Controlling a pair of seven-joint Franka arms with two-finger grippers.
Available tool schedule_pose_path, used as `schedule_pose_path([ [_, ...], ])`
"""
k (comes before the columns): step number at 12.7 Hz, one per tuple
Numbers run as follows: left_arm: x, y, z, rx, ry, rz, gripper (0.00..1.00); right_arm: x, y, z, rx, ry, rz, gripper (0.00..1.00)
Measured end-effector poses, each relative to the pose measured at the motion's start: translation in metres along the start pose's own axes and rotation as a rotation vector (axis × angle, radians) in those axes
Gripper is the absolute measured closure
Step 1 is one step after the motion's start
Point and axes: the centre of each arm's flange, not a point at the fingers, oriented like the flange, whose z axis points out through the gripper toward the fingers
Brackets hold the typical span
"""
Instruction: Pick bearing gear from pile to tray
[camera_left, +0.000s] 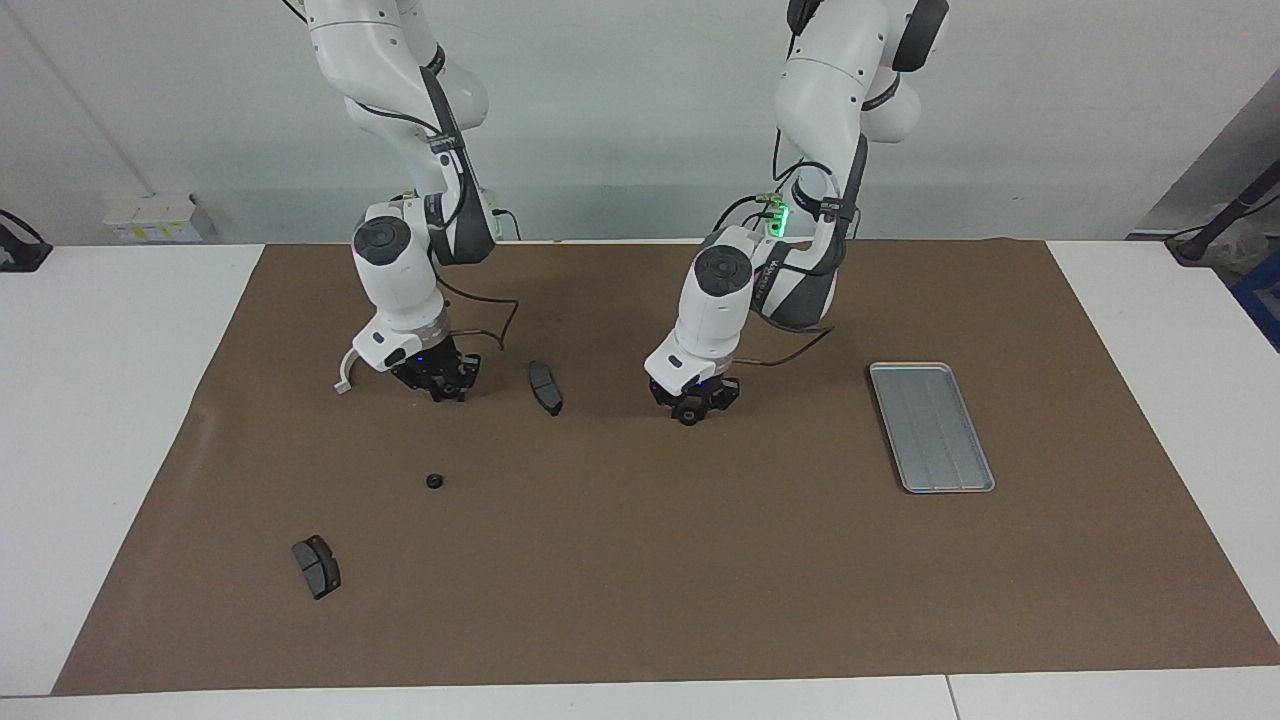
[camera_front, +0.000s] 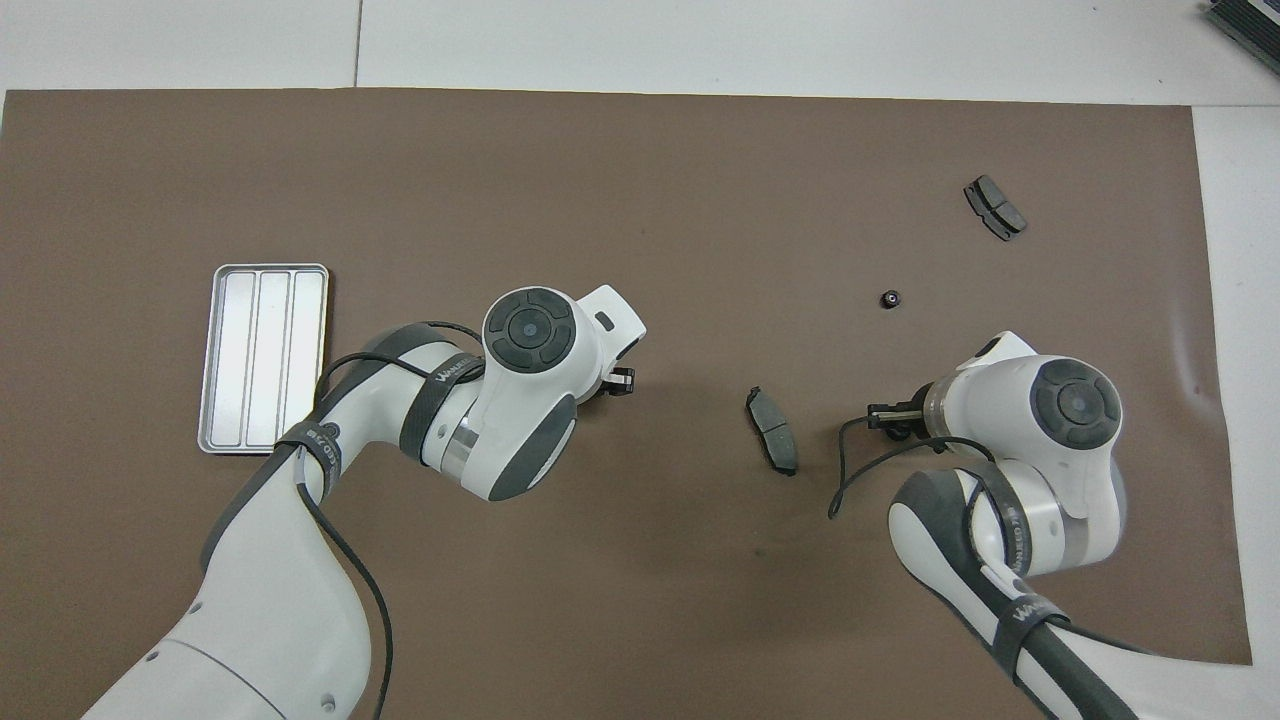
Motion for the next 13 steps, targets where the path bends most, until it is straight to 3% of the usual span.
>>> schedule_pose_path([
  [3, 0.002, 0.001, -0.001, -0.006, -0.010, -0.010, 0.65, 0.000, 0.000, 0.000, 0.000, 0.000, -0.001, 0.66],
  [8, 0.011, -0.002, -0.010, -0.003, -0.030, -0.025, 0.65, 0.013, -0.009, -0.016, 0.008, 0.038, 0.023, 0.66],
  [13, 0.057, -0.077, -0.058, 0.016, -0.065, -0.115, 0.65, 0.041, -0.056, -0.054, 0.027, 0.061, 0.141, 0.66],
])
